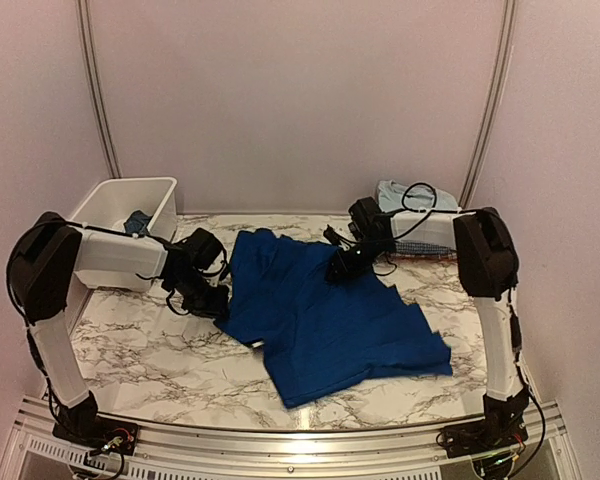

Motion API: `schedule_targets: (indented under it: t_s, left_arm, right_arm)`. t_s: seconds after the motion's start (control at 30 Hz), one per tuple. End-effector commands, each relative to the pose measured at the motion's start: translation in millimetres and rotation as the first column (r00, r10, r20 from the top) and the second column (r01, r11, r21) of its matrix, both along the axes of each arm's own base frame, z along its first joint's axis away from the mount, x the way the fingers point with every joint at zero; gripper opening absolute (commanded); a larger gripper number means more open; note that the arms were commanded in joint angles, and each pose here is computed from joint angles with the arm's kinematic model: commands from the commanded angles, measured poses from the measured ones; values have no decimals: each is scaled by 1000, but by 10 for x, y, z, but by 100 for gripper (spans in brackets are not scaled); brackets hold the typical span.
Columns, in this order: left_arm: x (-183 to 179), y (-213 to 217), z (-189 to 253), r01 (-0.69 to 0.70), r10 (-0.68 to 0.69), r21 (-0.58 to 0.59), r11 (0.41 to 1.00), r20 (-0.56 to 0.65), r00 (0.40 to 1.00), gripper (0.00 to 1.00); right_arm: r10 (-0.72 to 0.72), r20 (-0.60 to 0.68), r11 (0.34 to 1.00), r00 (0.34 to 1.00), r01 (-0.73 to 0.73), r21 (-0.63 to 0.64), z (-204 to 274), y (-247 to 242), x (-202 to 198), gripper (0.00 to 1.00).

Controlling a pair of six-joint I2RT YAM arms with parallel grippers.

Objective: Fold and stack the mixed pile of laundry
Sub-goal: Adjust the crumpled skirt at the center of the board.

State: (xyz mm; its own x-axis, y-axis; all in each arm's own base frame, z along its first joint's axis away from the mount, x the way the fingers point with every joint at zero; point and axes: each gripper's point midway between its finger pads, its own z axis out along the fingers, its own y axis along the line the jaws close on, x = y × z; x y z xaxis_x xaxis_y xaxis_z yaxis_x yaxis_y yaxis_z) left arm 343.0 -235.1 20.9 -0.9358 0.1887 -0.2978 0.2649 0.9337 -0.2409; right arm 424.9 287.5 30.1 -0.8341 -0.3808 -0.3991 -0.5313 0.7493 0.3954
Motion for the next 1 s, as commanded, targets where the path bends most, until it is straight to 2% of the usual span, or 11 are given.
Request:
schedule_targets:
  t_s: [0.0, 0.07, 0.13, 0.17, 0.27, 0.3, 0.33, 0.47, 0.57, 0.73, 0.97]
  left_arm:
    - [-965, -269, -61, 70, -72, -21, 997, -167, 983, 23]
    - [-1202, -462, 56, 73, -83, -69, 995, -166, 983, 28]
    - [-1262, -469, 183, 4, -21, -108, 994, -159, 987, 44]
    - [-1215, -397, 246, -50, 34, -111, 993, -142, 989, 48]
    - [-1040, -165, 426, -228, 218, -140, 963, -86, 972, 60]
    - [-1022, -164, 479, -256, 246, -175, 951, -78, 966, 62]
    - [-1021, -178, 516, -283, 272, -214, 935, -81, 959, 64]
    - [-1137, -365, 487, -340, 287, -376, 862, -190, 939, 67]
    - [-1260, -458, 387, -340, 257, -407, 848, -246, 935, 67]
    - [-1290, -609, 344, -334, 252, -440, 833, -235, 939, 65]
    - [-1412, -718, 36, -343, 250, -397, 852, -266, 931, 48]
  right_arm:
    - [-70, 44, 962, 997, 79, -261, -479, -361, 629, 39]
    - [-57, 122, 967, 991, 86, -242, -136, -238, 966, 40]
    - [-61, 175, 976, 983, 96, -197, 310, -168, 1074, 42]
    - [-60, 199, 985, 978, 90, -147, 573, -123, 1041, 44]
    - [-124, 222, 992, 967, 129, -10, 1233, -176, 661, 53]
    - [-149, 166, 989, 975, 148, 16, 1189, -247, 376, 56]
    - [-188, 172, 980, 967, 174, 94, 1462, -250, 240, 59]
    - [-284, -70, 940, 956, 292, 177, 1221, -503, -785, 66]
    - [-376, -179, 901, 909, 404, 159, 1026, -743, -1266, 66]
    - [-472, -258, 853, 843, 511, 108, 712, -1030, -1805, 64]
    - [-570, -291, 807, 768, 590, -23, 179, -1362, -2251, 60]
